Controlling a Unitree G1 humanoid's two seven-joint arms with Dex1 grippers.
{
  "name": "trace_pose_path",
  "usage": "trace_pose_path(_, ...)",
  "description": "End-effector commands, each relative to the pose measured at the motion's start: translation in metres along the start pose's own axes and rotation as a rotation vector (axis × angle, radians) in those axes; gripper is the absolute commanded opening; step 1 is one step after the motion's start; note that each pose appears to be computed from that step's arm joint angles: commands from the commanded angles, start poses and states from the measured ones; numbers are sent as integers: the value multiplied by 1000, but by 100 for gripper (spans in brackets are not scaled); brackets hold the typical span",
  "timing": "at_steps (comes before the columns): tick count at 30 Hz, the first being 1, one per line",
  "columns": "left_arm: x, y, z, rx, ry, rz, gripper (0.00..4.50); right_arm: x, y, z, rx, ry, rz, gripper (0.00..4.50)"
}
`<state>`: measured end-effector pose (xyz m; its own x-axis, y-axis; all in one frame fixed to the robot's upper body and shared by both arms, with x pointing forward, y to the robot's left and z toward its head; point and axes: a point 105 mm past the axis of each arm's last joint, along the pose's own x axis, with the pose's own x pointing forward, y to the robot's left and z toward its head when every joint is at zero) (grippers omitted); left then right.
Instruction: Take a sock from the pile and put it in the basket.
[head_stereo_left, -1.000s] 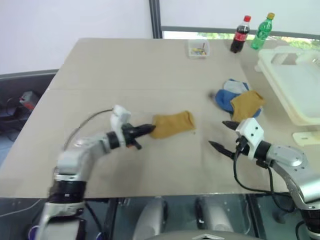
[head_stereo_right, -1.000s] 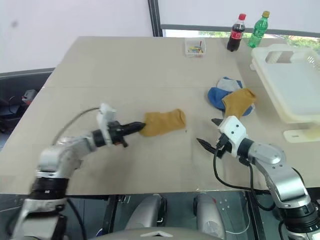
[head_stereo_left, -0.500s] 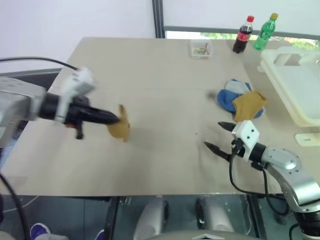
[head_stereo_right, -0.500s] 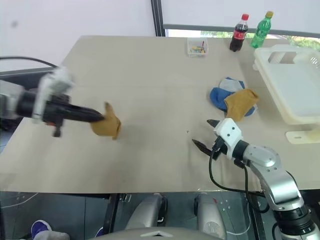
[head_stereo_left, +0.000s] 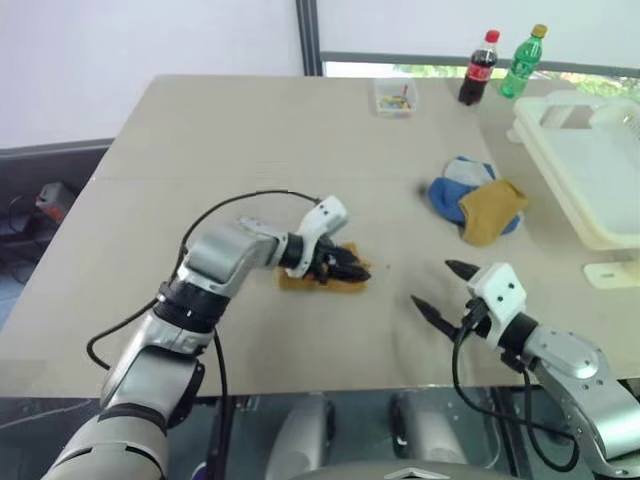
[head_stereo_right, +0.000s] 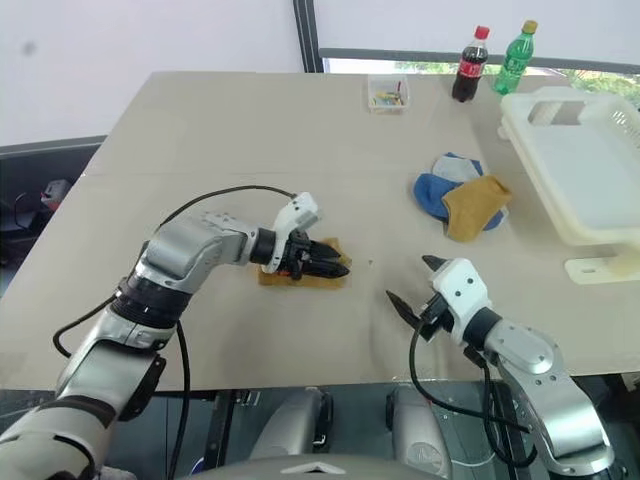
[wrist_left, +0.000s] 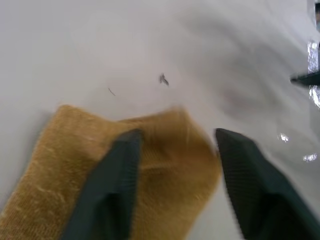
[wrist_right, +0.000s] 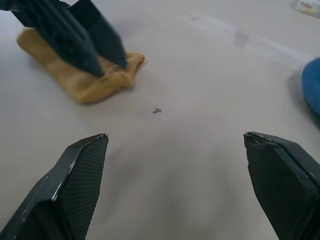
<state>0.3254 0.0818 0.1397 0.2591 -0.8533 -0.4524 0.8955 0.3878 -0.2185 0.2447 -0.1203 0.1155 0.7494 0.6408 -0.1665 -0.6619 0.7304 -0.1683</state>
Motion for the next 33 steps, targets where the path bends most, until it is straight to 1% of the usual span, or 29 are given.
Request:
trace_pose_path(1, -30, 1, 21, 71, -152, 41, 257, 6, 3, 19, 10, -54, 21, 450)
trace_pose_path(3, -45, 6, 20, 121, -205, 106, 257, 19, 4, 18, 26, -40, 50, 450)
trace_pose_path(6, -61, 16, 0, 162, -210, 227, 257, 41, 5, 17, 36, -18, 94, 450)
trace_pose_path(11, -66, 26, -30, 121, -224, 389, 257, 76, 10, 19, 48, 3, 194, 450)
trace_pose_path(13, -67, 29, -43, 106, -219, 452, 257, 92, 13, 14, 38, 33, 231, 450)
trace_pose_path(15, -68, 29, -49, 101, -219, 490, 257, 100, 12, 10, 28, 56, 236, 450)
trace_pose_path(16, -68, 28, -53, 101, -209, 504, 264, 104, 9, 5, 25, 79, 229, 410)
trace_pose_path(18, -66, 27, -61, 108, -193, 532, 264, 106, 3, -5, 18, 116, 222, 370)
trace_pose_path(19, -64, 28, -66, 96, -190, 551, 264, 106, 1, -13, 10, 142, 225, 309)
trace_pose_path(21, -60, 27, -76, 60, -194, 573, 264, 102, -2, -23, -17, 175, 227, 226)
trace_pose_path(22, -58, 26, -78, 50, -196, 578, 264, 100, -4, -26, -30, 180, 226, 169)
trace_pose_path(23, -55, 22, -81, 45, -198, 565, 264, 97, -4, -24, -20, 172, 230, 122)
trace_pose_path(24, -53, 17, -83, 41, -201, 552, 264, 94, -4, -22, -10, 165, 236, 63)
trace_pose_path(26, -48, 9, -86, 42, -208, 525, 264, 85, -7, -23, -40, 177, 247, 20)
trace_pose_path(29, -42, -4, -79, 34, -254, 468, 264, 71, -11, -24, -60, 195, 241, 20)
trace_pose_path(33, -37, -12, -73, 48, -265, 425, 264, 54, -17, -25, -69, 220, 209, 20)
